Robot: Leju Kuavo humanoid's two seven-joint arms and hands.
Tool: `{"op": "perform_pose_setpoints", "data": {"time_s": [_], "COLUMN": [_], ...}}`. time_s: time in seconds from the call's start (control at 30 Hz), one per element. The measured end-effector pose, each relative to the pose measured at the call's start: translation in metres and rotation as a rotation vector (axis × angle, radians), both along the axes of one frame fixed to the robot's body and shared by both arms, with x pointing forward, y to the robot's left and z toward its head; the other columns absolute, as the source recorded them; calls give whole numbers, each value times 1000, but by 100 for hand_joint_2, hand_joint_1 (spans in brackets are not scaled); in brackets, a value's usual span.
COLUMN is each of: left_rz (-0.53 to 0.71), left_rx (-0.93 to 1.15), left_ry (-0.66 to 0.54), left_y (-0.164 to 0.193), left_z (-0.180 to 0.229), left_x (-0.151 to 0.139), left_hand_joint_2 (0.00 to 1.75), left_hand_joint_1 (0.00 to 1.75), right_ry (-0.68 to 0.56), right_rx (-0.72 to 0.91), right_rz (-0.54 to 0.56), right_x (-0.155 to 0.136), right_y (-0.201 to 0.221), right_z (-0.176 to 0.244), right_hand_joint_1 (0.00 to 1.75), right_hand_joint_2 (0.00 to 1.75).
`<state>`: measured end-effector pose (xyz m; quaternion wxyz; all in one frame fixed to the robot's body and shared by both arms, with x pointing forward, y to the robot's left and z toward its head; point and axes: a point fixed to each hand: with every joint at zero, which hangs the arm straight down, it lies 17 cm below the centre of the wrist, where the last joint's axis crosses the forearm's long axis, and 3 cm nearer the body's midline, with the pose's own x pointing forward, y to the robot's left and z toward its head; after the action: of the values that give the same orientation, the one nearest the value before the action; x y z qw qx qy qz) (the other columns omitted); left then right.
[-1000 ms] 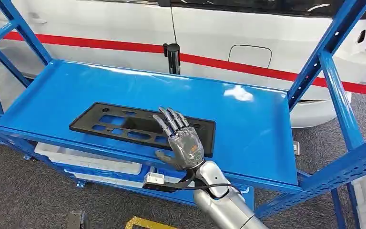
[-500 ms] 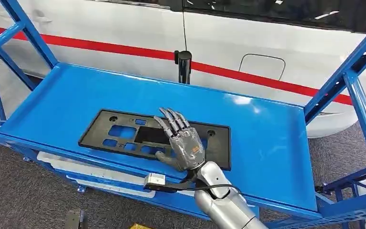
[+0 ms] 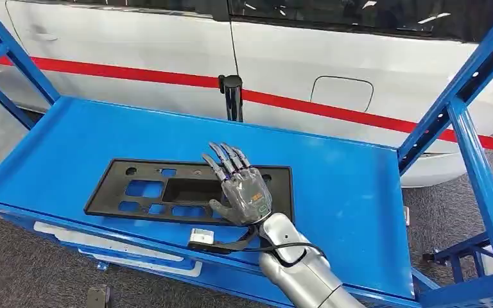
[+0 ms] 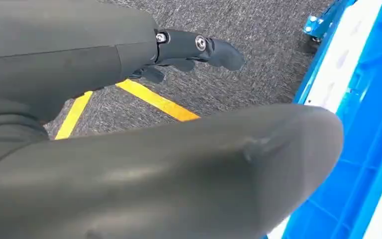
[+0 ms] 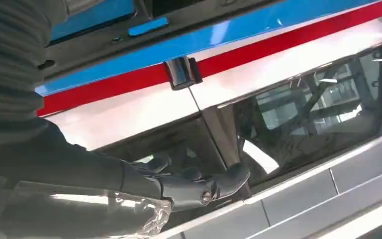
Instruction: Take the parts from the cabinet and place them on the table.
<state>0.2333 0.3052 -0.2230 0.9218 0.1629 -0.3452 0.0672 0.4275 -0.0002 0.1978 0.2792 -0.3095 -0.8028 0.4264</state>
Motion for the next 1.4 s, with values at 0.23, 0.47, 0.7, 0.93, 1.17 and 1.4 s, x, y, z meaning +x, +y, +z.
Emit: {"op": "perform_pose_setpoints", "data": {"time_s": [0.23, 0.47, 0.7, 0.93, 1.17, 1.4], "left_rz": [8, -4, -7, -6, -9, -13], "left_rx": [6, 8, 17, 22, 19, 10], "left_ry": [3, 13, 21, 27, 26, 29], "left_y": [2, -2, -1, 0, -1, -4], "left_z": [0, 0, -1, -1, 0, 0], "left_x": [1, 1, 0, -1, 4, 5], "left_hand_joint_2": [0, 0, 0, 0, 0, 0], "left_hand_joint_1": [0, 0, 0, 0, 0, 0], "right_ry": [16, -90, -153, -126, 24, 194], "right_rx": [26, 168, 291, 376, 425, 454], "right_rz": [15, 24, 60, 116, 256, 523], "right_x": [0, -15, -31, -41, -47, -82], "right_y": [0, -21, -34, -36, -20, 10], "right_z": [2, 35, 75, 91, 84, 82], "right_hand_joint_1": [0, 0, 0, 0, 0, 0], "right_hand_joint_2": [175, 175, 175, 175, 175, 175]}}
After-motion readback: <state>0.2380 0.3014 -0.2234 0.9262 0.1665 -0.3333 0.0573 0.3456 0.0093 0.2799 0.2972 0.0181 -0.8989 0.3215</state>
